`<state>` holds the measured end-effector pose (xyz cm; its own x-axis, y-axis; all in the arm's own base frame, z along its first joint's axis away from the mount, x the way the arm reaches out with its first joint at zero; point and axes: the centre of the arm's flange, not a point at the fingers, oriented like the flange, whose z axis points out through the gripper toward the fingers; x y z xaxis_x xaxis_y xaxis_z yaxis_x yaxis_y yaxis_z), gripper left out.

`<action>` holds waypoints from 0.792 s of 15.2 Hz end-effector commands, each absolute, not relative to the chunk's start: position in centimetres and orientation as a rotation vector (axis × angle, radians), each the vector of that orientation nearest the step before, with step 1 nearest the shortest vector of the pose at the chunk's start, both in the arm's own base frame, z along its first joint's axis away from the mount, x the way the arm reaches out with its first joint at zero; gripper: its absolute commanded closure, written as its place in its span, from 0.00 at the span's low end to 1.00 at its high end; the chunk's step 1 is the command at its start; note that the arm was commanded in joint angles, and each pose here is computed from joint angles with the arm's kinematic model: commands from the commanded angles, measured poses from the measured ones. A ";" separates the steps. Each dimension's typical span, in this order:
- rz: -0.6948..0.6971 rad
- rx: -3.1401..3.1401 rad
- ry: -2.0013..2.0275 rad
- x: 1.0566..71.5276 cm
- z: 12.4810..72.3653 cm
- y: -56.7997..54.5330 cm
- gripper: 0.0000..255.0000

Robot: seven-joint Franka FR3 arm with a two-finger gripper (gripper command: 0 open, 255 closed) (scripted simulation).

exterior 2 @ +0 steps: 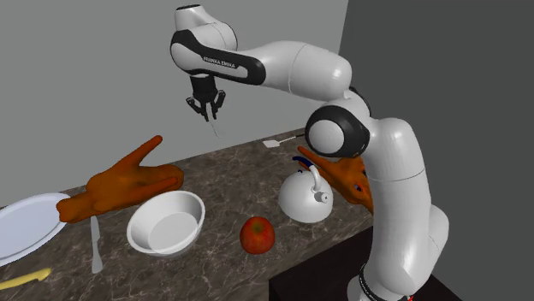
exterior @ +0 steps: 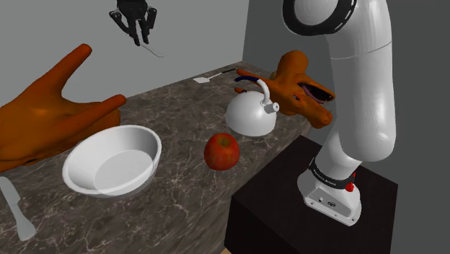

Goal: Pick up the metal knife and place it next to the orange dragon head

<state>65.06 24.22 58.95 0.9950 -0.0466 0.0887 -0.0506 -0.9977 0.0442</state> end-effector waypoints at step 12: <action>0.135 3.091 -0.076 61.6 60.8 12.9 1.00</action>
<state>61.92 14.28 60.77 0.9949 -0.0476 0.0887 -0.0517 -0.9977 0.0444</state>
